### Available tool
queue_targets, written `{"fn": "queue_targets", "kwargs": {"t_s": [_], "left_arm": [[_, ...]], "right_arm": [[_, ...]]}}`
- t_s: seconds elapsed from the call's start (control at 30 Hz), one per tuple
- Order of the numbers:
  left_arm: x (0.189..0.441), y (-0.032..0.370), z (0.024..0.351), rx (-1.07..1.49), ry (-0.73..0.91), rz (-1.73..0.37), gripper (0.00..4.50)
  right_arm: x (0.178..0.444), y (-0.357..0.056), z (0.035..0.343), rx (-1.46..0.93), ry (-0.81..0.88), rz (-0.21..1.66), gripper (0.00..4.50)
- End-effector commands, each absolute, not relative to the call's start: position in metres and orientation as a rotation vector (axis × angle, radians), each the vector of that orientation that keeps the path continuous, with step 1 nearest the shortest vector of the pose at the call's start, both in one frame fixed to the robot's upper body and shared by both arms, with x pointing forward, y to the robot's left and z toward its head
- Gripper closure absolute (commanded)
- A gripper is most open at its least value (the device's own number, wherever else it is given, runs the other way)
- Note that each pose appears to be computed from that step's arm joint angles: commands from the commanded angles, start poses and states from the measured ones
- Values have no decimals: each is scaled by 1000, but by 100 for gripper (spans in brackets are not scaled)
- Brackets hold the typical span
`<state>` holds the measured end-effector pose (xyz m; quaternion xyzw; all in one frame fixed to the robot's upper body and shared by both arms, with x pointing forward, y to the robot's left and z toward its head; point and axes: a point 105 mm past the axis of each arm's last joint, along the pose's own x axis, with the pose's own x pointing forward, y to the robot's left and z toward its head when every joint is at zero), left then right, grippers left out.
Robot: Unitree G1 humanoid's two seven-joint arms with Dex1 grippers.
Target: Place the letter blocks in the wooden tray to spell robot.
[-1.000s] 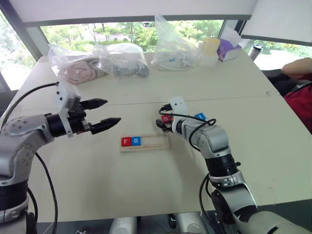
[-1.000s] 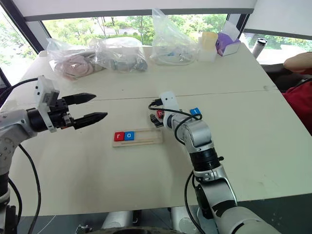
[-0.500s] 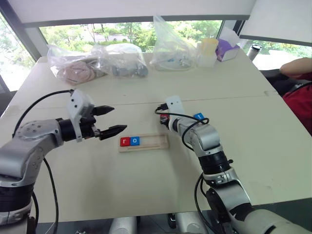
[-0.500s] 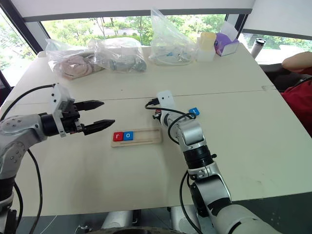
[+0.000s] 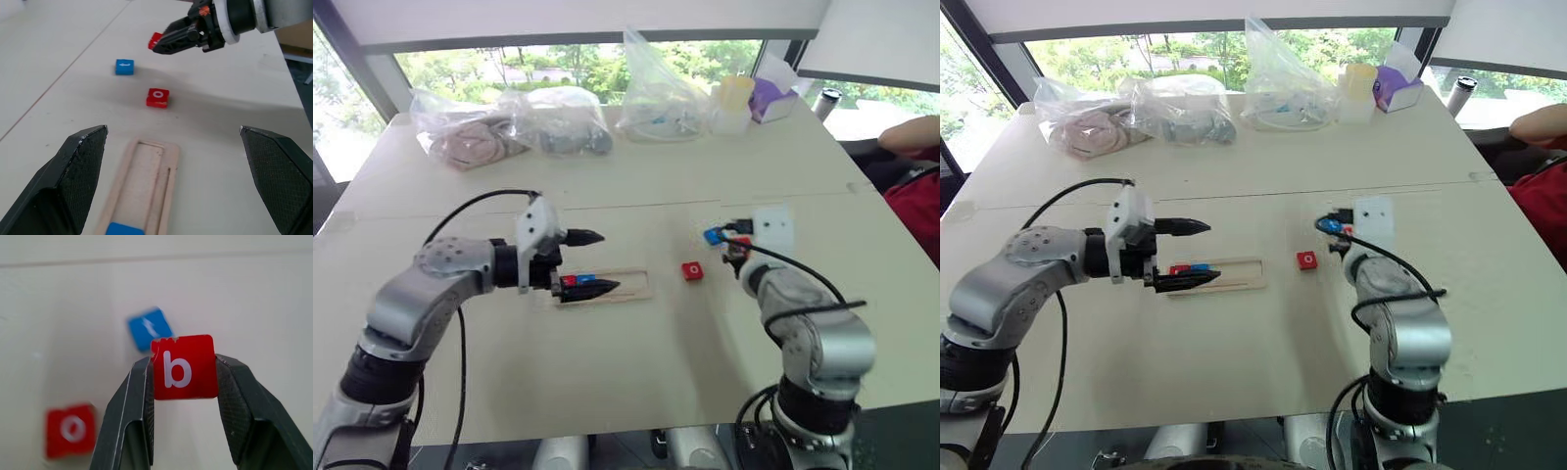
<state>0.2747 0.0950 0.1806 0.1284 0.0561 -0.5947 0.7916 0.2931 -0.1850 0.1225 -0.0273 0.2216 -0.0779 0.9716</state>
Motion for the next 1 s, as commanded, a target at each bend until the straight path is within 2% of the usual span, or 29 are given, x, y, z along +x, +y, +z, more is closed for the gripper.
{"fn": "queue_targets", "kwargs": {"t_s": [0.03,0.2,0.27,0.3,0.43,0.47,0.6,0.67,0.77,0.87,1.0], "left_arm": [[278,84,181,328,89,-1332,0],[284,78,176,326,88,-1365,0],[284,77,175,323,89,-1371,0],[284,76,175,321,89,-1374,0],[283,76,174,319,93,-1380,0],[283,76,174,319,93,-1379,0],[283,79,174,324,102,-1374,0],[280,81,174,322,115,-1380,0],[274,84,175,327,138,-1400,0],[256,87,172,355,186,-1471,0],[249,96,169,458,219,-1511,0]], "right_arm": [[276,-185,117,12,467,-193,334],[277,-183,96,116,530,-249,334],[279,-185,97,114,518,-262,228],[279,-183,97,114,519,-254,193],[277,-181,99,82,518,-247,2],[278,-182,101,71,507,-248,2],[290,-196,144,229,275,-243,2],[299,-203,163,160,179,-112,2],[304,-202,176,44,143,148,2],[289,-192,156,-150,246,513,2],[282,-229,122,-329,371,744,2]]}}
